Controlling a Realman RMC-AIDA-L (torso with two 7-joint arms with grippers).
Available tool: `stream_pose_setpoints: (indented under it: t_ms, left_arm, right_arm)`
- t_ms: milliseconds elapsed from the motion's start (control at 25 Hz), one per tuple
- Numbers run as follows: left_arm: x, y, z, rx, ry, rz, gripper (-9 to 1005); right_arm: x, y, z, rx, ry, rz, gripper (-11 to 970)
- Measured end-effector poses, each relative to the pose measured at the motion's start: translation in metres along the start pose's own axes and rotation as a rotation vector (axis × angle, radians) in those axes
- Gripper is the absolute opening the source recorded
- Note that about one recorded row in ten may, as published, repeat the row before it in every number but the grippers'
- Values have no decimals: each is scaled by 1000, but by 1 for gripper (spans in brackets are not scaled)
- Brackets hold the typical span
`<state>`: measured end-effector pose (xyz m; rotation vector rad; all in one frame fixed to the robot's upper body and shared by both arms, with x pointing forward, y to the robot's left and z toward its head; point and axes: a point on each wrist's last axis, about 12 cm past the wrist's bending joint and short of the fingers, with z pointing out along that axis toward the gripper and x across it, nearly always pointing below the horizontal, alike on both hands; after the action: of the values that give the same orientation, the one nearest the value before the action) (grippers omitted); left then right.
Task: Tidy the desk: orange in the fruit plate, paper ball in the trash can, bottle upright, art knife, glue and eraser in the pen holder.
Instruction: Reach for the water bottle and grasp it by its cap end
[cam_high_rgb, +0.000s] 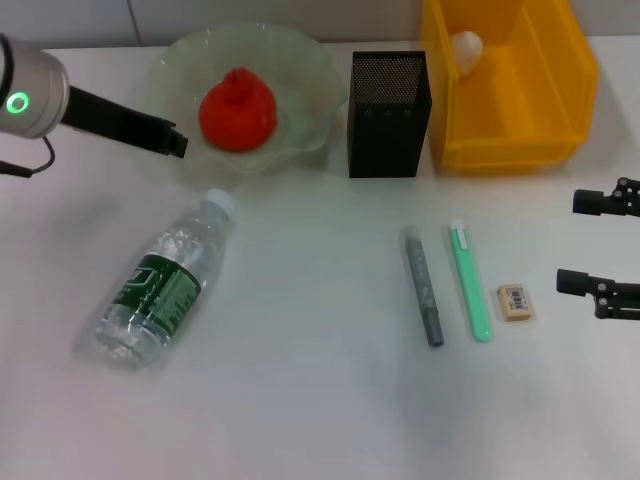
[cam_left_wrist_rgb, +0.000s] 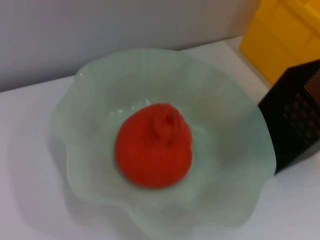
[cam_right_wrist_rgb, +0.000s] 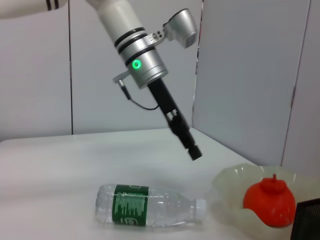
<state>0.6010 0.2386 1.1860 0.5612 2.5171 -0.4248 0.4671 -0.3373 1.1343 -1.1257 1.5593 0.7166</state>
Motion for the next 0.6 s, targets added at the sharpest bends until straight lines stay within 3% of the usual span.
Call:
stream_pose_setpoints:
  t_ms: [40,280,400,600]
  left_arm:
    - [2,1,-1,1,6,7,148]
    - [-4,-7,5,26,73,56,-2]
    - [-10,-12,12,16,114,64,26]
    - [-22,-24,31,-109,246,112,71]
  right_arm:
    - [-1,-1,1,-2,-2,4,783]
    - [-4,-4,4,-8,-5,12,783]
    - [-5,-4,3,-7,-2,11,783]
    - [-4,-3,1,-4,7,12,783]
